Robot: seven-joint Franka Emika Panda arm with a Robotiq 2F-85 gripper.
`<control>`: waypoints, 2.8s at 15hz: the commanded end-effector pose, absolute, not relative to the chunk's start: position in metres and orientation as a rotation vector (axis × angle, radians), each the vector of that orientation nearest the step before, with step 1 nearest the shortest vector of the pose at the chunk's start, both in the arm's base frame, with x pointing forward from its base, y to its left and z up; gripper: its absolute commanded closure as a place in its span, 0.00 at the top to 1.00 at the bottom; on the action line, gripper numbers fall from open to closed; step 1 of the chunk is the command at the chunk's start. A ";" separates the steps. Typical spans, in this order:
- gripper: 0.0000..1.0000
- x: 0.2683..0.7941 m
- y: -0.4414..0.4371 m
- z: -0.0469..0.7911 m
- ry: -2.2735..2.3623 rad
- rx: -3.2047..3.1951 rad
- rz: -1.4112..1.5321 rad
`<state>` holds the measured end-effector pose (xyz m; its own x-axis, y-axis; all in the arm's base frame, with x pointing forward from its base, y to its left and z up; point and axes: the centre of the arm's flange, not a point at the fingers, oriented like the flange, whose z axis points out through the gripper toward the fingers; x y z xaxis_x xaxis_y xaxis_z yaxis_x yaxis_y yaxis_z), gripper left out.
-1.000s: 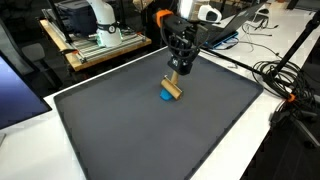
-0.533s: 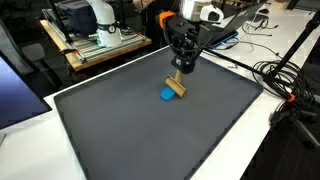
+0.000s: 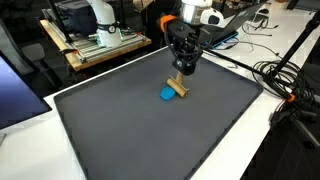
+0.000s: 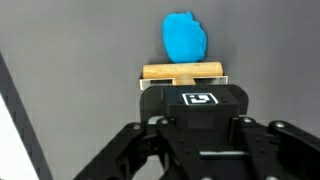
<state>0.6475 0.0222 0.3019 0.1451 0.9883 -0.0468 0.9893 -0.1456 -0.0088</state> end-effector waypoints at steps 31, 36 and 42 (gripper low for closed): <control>0.21 0.643 -0.028 0.285 1.923 2.448 -0.093; 0.21 0.642 -0.034 0.283 1.908 2.458 -0.104; 0.21 0.641 -0.038 0.279 1.906 2.442 -0.144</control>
